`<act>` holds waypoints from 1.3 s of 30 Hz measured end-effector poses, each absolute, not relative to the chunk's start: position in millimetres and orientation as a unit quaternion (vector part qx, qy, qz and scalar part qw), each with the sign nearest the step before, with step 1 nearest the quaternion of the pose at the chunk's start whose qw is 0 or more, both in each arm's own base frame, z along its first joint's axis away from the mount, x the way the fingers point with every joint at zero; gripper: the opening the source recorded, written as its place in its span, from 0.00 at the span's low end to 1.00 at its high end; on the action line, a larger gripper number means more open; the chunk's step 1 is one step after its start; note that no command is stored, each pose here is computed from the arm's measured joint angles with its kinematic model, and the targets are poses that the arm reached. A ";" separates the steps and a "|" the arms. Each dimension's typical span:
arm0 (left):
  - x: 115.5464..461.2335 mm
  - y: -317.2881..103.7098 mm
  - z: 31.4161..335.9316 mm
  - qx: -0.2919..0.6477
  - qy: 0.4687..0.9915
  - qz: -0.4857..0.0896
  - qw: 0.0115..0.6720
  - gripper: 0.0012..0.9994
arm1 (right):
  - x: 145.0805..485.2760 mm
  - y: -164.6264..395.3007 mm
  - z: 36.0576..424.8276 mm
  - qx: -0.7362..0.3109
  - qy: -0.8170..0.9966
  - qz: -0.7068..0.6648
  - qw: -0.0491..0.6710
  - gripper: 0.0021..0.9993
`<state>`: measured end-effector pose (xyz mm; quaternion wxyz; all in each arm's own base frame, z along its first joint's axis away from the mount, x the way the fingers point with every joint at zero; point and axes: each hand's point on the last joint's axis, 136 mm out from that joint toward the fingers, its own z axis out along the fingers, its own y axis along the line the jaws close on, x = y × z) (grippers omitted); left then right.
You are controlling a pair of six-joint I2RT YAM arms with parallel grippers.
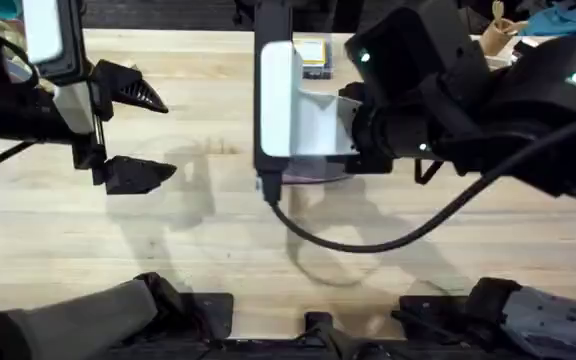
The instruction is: Unzip the bag, pick up the pens from the table one at a time and place them inside, then zip the bag closed.
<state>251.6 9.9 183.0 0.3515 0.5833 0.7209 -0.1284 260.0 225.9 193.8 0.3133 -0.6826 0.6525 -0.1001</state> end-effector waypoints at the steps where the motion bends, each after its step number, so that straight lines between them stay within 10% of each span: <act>1: 251.6 9.9 183.1 0.583 0.721 -0.128 0.351 0.99 | 262.5 221.6 193.1 -0.689 0.647 -0.107 0.309 0.03; 21: 252.0 10.0 183.1 0.584 0.721 -0.128 0.352 0.99 | 278.1 147.5 159.8 -0.780 0.579 -0.165 0.171 0.03; 39: 251.3 9.7 183.1 0.583 0.721 -0.129 0.351 0.99 | 316.4 197.8 111.0 -0.794 0.562 -0.113 0.202 0.03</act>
